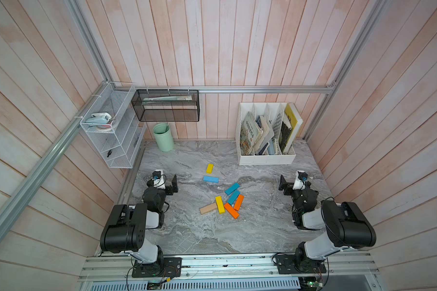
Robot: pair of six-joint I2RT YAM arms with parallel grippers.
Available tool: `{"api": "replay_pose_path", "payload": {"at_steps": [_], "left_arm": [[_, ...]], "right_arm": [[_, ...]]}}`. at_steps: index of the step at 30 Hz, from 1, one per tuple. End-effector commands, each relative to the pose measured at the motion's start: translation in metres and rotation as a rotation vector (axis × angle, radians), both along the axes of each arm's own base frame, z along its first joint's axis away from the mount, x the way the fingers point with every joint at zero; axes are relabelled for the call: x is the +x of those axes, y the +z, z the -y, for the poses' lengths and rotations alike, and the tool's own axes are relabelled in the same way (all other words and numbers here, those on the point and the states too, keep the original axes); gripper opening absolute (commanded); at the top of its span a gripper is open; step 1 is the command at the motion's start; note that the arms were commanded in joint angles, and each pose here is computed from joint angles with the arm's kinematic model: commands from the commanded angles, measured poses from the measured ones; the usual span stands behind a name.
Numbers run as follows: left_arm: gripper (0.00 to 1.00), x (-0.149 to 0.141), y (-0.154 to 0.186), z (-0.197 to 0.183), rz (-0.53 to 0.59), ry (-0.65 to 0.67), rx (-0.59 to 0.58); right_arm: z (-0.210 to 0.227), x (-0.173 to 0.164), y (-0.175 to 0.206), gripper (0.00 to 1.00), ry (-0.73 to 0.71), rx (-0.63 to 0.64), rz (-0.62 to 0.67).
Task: Assemble a giraffe with building blocks
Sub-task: Pick up the building block from the center of the board.
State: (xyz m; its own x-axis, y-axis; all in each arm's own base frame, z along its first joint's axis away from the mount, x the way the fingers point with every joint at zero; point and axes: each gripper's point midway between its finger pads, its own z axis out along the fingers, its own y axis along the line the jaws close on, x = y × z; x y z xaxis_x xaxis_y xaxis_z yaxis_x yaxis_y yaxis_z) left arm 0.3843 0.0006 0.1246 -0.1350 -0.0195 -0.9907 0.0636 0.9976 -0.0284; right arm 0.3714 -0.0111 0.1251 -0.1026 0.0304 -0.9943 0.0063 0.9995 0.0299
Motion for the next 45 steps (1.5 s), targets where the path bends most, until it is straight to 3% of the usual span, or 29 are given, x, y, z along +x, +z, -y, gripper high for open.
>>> {"api": "replay_pose_path", "payload": {"at_steps": [1,14,20,24,27,30,32,34,36,39,42,44,45], "left_arm": [[1.00,0.003,0.005,-0.003,0.013,0.016,-0.005],[1.00,0.000,0.012,-0.012,0.029,0.060,-0.024],[1.00,-0.007,0.090,-0.015,0.086,0.176,-0.009],[1.00,-0.005,0.158,0.012,0.136,0.047,-0.273],[1.00,0.009,0.191,0.064,0.035,-0.216,-0.327],[1.00,0.016,0.211,0.107,0.011,-0.381,-0.309],[1.00,0.028,0.210,0.137,-0.054,-0.545,-0.330],[1.00,0.052,0.196,0.155,-0.164,-0.630,-0.359],[1.00,0.077,0.183,0.165,-0.245,-0.626,-0.369],[0.98,0.106,0.170,0.176,-0.335,-0.567,-0.287],[0.86,0.132,0.145,0.188,-0.478,-0.462,-0.131],[0.69,0.143,0.118,0.201,-0.601,-0.433,-0.017],[0.66,0.147,0.104,0.207,-0.653,-0.414,0.056]], "right_arm": [[0.001,0.001,0.007,0.98,-0.009,-0.007,0.025],[-0.001,0.000,0.012,0.98,-0.014,-0.021,0.036],[-0.035,0.001,0.052,0.98,-0.050,-0.180,0.043],[-0.067,-0.003,0.095,0.98,-0.095,-0.163,0.109],[-0.115,0.002,0.116,0.98,-0.027,-0.213,0.057],[-0.177,0.008,0.113,0.98,0.153,-0.415,-0.120],[-0.193,0.010,0.115,0.98,0.131,-0.519,-0.133],[-0.204,0.014,0.110,0.98,0.133,-0.531,-0.161],[-0.218,0.015,0.107,0.98,0.201,-0.495,-0.185],[-0.213,0.017,0.110,0.98,0.150,-0.381,-0.242],[-0.214,0.018,0.107,0.73,0.184,-0.212,-0.382],[-0.220,0.014,0.102,0.68,0.190,-0.229,-0.427],[-0.225,0.011,0.097,0.66,0.198,-0.254,-0.445]]}}
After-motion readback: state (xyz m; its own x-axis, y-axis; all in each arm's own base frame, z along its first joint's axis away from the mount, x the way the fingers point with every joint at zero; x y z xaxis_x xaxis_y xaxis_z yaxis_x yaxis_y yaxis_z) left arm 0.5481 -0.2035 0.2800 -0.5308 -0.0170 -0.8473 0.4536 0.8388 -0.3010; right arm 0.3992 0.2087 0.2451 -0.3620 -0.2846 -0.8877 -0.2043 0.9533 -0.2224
